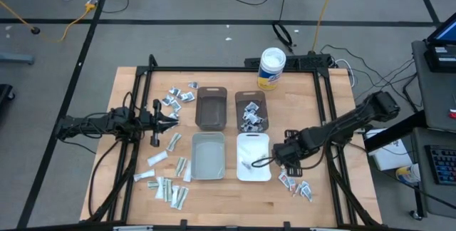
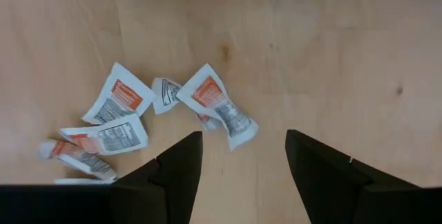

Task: Pick & Place First Aid Supplies
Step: Put the orange pad into the white bin

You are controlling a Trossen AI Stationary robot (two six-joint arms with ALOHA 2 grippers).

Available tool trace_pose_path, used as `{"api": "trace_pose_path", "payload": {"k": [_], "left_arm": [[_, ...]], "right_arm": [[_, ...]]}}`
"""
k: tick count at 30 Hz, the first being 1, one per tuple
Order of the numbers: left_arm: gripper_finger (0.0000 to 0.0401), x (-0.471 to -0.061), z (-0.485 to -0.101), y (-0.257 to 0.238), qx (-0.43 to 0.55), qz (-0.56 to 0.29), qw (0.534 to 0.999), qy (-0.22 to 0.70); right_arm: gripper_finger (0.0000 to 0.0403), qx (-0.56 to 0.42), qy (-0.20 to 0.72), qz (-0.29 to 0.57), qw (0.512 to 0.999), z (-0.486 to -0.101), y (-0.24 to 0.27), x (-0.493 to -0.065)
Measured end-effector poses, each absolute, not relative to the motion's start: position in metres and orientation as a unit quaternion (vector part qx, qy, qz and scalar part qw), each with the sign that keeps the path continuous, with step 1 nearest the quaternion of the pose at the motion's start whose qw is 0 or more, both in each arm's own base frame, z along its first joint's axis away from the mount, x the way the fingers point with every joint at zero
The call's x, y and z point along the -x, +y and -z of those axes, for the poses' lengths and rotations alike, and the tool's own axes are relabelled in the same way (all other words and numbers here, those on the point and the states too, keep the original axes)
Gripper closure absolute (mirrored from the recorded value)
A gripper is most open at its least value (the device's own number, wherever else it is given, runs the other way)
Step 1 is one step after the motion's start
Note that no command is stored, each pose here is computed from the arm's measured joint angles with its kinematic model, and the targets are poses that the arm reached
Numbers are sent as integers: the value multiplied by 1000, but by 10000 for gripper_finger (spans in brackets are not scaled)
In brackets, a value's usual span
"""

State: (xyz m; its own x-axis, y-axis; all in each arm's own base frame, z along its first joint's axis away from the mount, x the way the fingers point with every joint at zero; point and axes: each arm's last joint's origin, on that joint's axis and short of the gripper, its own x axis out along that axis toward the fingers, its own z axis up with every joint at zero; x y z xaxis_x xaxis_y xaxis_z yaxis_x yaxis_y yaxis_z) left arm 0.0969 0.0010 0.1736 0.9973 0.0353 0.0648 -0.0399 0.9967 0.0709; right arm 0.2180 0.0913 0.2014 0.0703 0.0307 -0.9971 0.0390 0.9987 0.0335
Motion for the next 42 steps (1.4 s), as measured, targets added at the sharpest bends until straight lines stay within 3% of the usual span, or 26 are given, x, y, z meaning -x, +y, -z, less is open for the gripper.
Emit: {"api": "trace_pose_path", "payload": {"k": [22,27,34,42], "left_arm": [[354,-97,-174,1,-36,-19,999,-32],[354,-97,-174,1,-36,-19,999,-32],[354,-97,-174,1,-36,-19,999,-32],[354,-97,-174,1,-36,-19,999,-32]], "right_arm": [[205,60,670,-29,739,-144,93,-207],[255,62,666,-53,742,-144,95,-209],[384,44,671,-73,737,-144,97,-209],[399,30,676,-74,733,-145,97,-208]]}}
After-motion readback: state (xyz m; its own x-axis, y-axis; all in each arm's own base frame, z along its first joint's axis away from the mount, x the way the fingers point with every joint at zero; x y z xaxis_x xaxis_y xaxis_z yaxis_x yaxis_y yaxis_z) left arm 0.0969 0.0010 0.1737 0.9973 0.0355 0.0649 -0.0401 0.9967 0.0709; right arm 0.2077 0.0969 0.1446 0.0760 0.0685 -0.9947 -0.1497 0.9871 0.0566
